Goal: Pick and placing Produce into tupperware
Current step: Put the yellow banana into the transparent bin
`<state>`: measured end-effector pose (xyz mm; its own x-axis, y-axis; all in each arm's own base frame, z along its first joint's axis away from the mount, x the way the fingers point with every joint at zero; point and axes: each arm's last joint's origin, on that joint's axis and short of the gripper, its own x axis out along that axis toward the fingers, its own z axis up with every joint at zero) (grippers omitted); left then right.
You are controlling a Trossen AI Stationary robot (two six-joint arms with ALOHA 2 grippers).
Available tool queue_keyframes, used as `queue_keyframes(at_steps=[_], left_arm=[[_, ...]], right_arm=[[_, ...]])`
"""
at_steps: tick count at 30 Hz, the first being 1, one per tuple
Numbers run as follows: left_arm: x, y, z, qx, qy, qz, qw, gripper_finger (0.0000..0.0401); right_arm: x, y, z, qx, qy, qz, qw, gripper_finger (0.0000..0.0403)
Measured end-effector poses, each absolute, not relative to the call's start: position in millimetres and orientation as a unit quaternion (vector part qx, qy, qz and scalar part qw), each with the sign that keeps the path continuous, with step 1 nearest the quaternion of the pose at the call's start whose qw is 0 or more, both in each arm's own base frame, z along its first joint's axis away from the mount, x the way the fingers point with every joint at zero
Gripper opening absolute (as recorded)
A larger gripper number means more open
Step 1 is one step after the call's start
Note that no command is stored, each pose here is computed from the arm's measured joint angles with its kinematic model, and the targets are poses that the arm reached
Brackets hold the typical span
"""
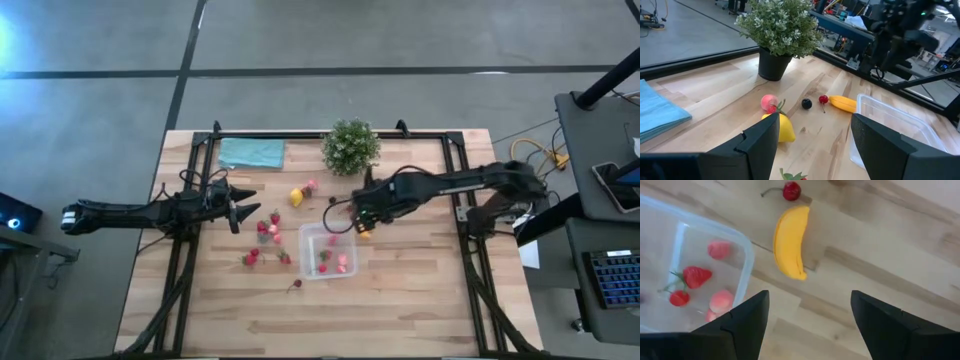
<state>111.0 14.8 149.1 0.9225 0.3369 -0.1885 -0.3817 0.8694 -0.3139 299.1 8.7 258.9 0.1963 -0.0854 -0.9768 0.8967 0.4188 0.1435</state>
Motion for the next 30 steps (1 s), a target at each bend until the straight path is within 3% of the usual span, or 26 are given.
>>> queue_keyframes(at_steps=[4, 14, 21, 30], left_arm=[[111, 15, 149, -0.175, 0.064, 0.186, 0.965, 0.0233], [111, 15, 149, -0.175, 0.064, 0.186, 0.965, 0.0233], [111, 15, 149, -0.175, 0.064, 0.186, 0.965, 0.0233], [111, 15, 149, -0.175, 0.063, 0.186, 0.965, 0.0233]], right_arm=[[279, -1, 238, 0.411, 0.489, -0.360, 0.680, 0.0272], [258, -1, 186, 0.364, 0.531, -0.337, 0.687, 0.0272], [263, -6, 186, 0.352, 0.502, -0.336, 0.715, 0.0272], [277, -31, 195, 0.429, 0.451, -0.376, 0.687, 0.0259]])
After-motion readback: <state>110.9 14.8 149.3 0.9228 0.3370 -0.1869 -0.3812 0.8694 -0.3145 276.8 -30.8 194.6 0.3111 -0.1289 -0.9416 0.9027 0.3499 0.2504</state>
